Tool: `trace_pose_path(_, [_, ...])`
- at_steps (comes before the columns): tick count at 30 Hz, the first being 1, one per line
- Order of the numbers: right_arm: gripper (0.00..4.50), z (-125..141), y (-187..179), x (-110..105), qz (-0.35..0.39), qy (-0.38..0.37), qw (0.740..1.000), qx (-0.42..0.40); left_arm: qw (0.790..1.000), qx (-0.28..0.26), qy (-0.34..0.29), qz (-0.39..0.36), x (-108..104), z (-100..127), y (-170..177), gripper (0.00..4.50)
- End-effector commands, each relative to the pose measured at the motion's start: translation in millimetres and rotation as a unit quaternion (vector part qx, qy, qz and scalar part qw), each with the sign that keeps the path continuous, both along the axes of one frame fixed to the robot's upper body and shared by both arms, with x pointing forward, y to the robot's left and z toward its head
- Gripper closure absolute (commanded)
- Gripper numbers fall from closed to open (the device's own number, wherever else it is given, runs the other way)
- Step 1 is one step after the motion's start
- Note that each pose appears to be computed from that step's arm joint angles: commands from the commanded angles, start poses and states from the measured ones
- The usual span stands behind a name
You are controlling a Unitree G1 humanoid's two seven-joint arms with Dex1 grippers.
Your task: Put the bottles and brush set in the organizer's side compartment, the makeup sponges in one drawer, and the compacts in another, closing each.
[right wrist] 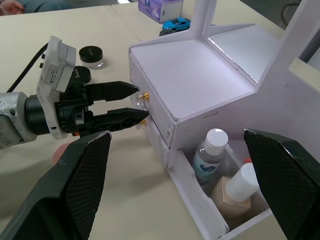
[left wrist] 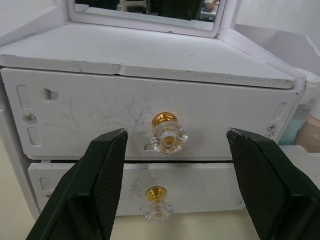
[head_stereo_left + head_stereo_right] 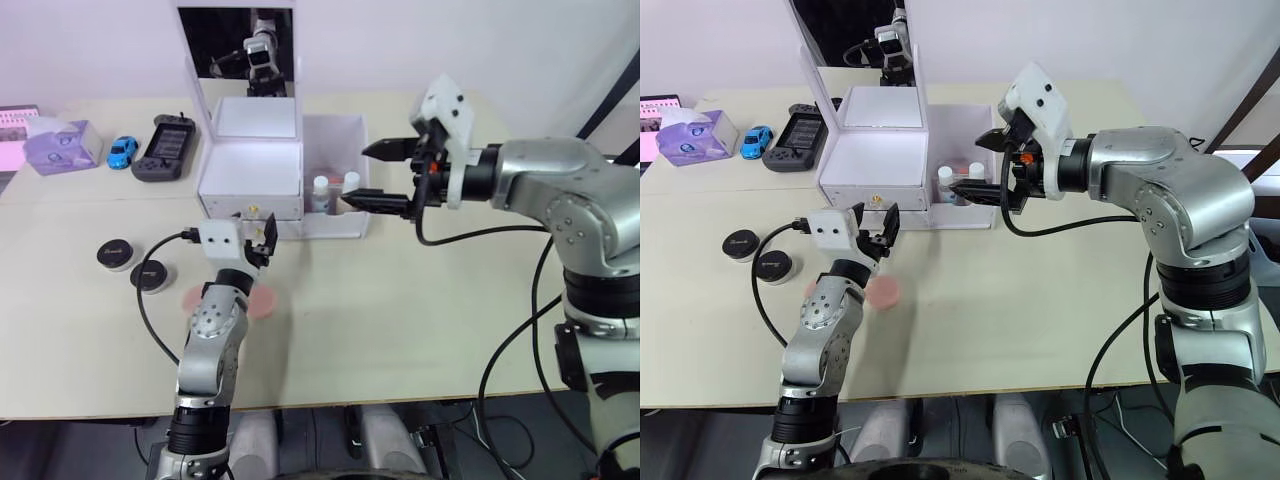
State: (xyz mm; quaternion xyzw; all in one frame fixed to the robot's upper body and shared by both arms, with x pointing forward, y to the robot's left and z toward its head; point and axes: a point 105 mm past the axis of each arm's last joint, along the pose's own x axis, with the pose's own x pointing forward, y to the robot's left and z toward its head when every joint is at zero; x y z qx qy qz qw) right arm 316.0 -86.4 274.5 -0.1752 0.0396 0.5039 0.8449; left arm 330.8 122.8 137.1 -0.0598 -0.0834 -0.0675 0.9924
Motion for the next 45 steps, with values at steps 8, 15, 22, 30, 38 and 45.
trace_pose_path(8, [0.00, 11, -2, -5, -0.004, -0.023, 1.000, 0.003, 0.999, -0.006, -0.037, -0.013, 0, 15, -7, 4.23])
trace_pose_path(15, [0.00, 9, 2, -4, 0.003, -0.022, 1.000, 0.009, 0.999, -0.009, -0.022, -0.043, -8, 10, -13, 4.23])
trace_pose_path(22, [0.00, -5, 12, -6, 0.017, 0.001, 0.999, 0.032, 0.994, 0.044, -0.007, -0.102, -50, 11, -15, 4.23])
trace_pose_path(30, [0.00, -16, 19, -8, 0.027, 0.020, 0.998, 0.045, 0.992, 0.064, 0.028, -0.104, -82, 11, -5, 4.23])
trace_pose_path(38, [0.00, -16, 14, -9, 0.038, 0.019, 0.998, 0.049, 0.991, 0.078, 0.058, -0.090, -98, 7, 8, 4.23])
trace_pose_path(45, [0.00, -12, 13, -9, 0.048, 0.008, 0.998, 0.046, 0.992, 0.086, 0.061, -0.072, -95, 5, 15, 4.23])
